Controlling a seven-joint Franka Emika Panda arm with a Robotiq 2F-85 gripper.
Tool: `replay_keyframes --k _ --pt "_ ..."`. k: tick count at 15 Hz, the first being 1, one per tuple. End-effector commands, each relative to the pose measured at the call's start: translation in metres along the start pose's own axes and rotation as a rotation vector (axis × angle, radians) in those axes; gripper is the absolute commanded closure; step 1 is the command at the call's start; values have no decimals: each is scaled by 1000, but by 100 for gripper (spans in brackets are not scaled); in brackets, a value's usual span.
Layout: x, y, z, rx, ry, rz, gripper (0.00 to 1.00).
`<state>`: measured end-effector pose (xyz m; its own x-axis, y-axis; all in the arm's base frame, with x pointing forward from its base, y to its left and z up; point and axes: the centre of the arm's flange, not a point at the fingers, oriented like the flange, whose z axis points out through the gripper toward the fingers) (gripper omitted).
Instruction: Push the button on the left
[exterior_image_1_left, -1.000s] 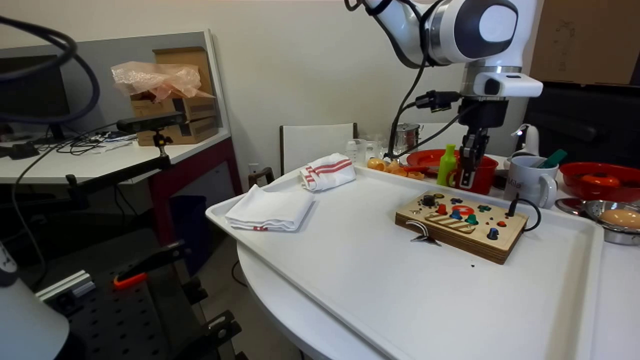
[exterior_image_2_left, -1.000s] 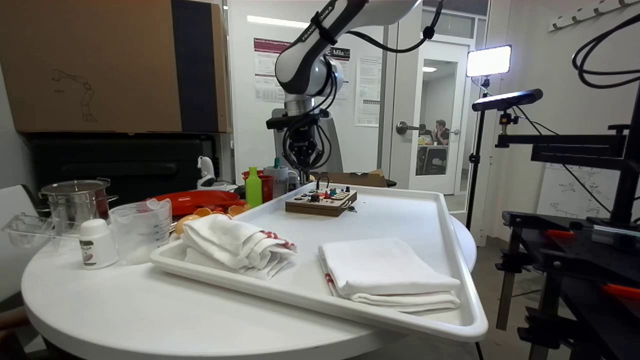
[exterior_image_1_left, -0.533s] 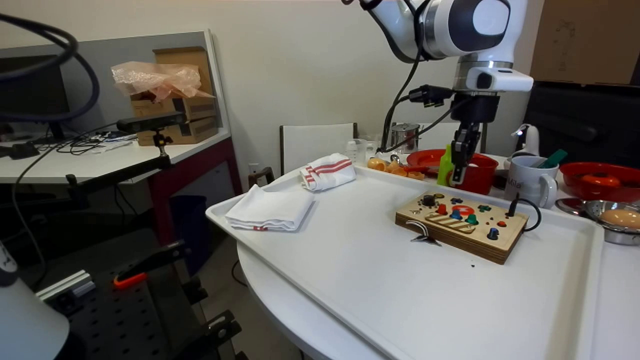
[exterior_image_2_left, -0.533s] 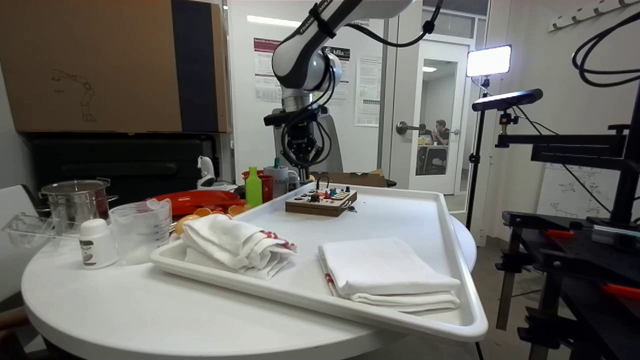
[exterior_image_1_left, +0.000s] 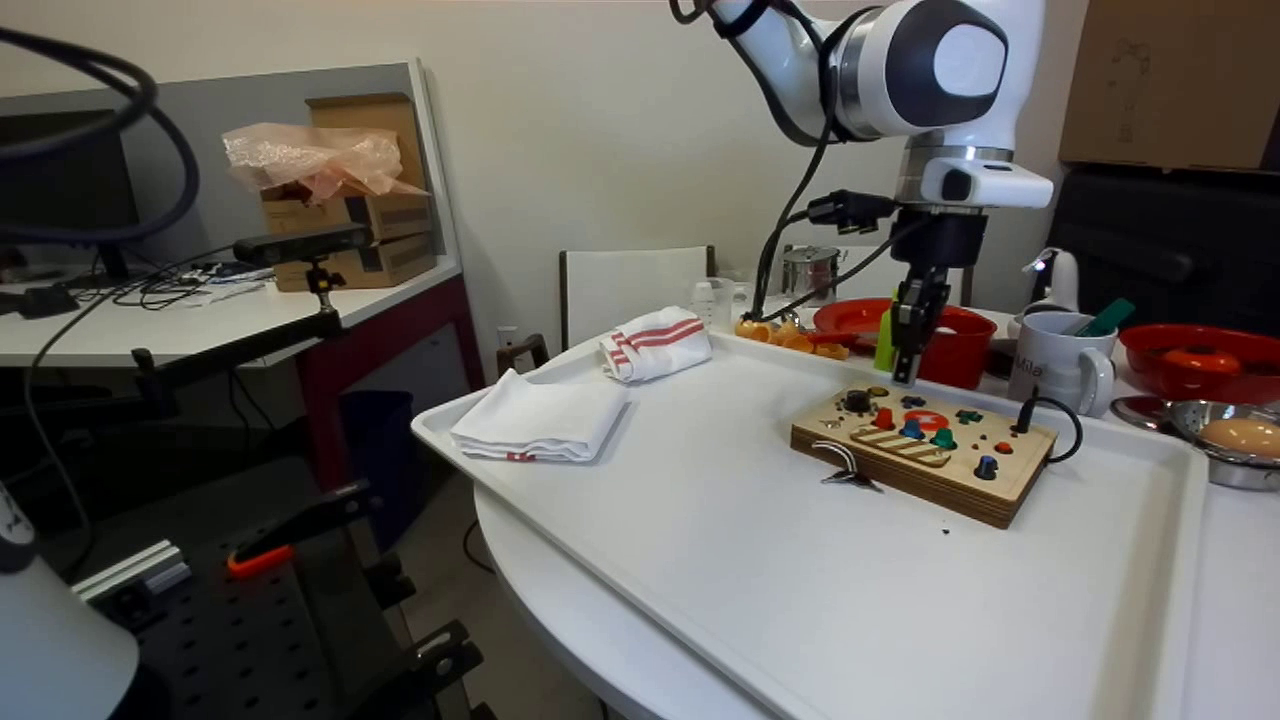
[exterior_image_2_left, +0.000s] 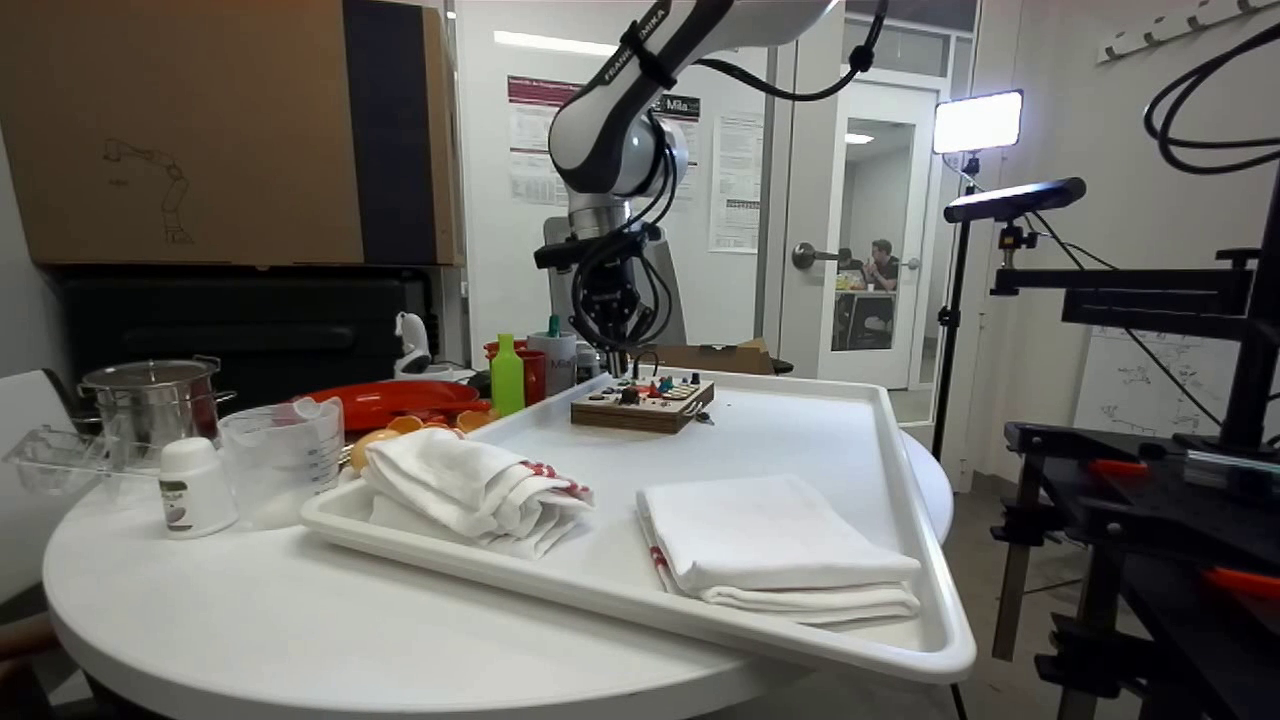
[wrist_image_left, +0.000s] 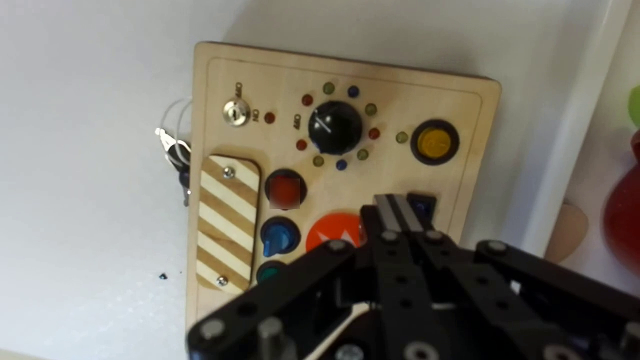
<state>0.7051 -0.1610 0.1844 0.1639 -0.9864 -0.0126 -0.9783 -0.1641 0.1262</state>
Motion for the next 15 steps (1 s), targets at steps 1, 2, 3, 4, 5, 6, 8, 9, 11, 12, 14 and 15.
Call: replay_keyframes --k 1,2,3,4,5,6,8,9,11,12,14,15 --pt "-4 2 -3 56 22 13 100" --pt "-2 0 -3 68 30 14 100" --pt "-1 -1 -4 78 36 13 100" --pt "0 -2 -4 84 44 12 100" --pt "0 -2 -4 88 47 11 100" --pt "0 -2 -5 91 48 11 100" --pt "0 -2 -4 93 50 11 100" --pt "0 -2 -2 93 50 13 100" --pt "1 -2 0 93 51 14 100" --pt "1 -2 0 92 52 15 100" --pt "2 -3 2 93 52 18 100" --pt "3 -3 2 92 53 18 100"
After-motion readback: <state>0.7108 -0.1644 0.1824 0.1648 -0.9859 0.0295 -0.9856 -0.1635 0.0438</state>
